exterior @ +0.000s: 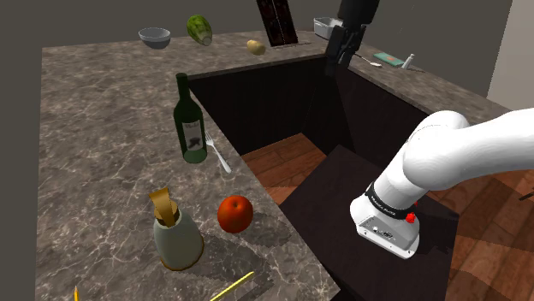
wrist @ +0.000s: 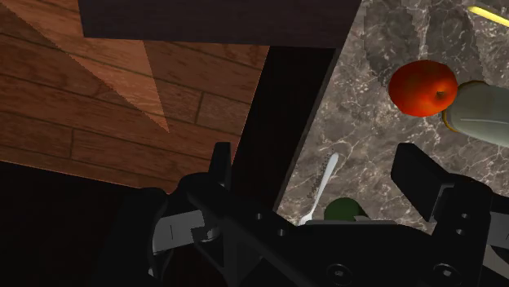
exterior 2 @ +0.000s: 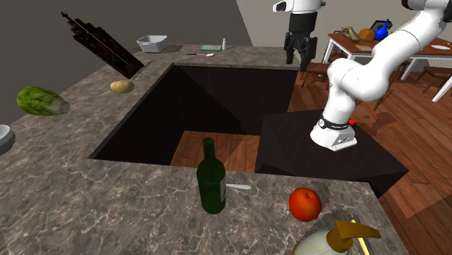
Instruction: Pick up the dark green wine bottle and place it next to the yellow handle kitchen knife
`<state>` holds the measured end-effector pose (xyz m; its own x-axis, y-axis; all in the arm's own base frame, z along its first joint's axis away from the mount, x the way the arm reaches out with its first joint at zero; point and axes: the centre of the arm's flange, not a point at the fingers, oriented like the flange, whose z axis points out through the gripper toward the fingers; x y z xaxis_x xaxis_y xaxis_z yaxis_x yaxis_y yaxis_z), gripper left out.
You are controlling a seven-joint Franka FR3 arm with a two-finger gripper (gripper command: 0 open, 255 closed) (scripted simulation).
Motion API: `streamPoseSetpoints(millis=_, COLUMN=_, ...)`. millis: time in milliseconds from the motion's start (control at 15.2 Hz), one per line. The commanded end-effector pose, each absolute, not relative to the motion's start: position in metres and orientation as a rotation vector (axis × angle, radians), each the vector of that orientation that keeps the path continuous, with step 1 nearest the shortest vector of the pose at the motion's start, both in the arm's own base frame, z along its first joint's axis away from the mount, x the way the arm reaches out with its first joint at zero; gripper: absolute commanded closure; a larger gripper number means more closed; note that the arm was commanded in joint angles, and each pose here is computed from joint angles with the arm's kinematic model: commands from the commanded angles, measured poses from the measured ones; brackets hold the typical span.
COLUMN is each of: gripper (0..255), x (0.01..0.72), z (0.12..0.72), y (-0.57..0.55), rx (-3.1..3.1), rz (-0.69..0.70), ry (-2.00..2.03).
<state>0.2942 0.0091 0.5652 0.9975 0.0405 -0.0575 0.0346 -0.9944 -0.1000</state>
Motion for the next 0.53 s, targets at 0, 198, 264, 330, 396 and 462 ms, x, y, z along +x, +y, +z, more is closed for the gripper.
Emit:
streamPoseSetpoints(millis=0, gripper=0, x=0.294, z=0.565, y=0.009, rx=-3.041, rz=0.091, ry=-0.057)
streamPoseSetpoints(millis=198, gripper=0, x=0.328, z=0.561, y=0.032, rx=-3.046, rz=0.098, ry=-0.066)
streamPoseSetpoints(millis=264, gripper=0, x=0.339, z=0.559, y=0.039, rx=-3.048, rz=0.1, ry=-0.069)
streamPoseSetpoints(millis=330, gripper=0, x=0.35, z=0.557, y=0.047, rx=-3.049, rz=0.102, ry=-0.072)
streamPoseSetpoints(millis=396, gripper=0, x=0.361, z=0.556, y=0.055, rx=-3.051, rz=0.105, ry=-0.074)
streamPoseSetpoints(millis=462, gripper=0, x=0.372, z=0.554, y=0.062, rx=-3.053, rz=0.107, ry=-0.077)
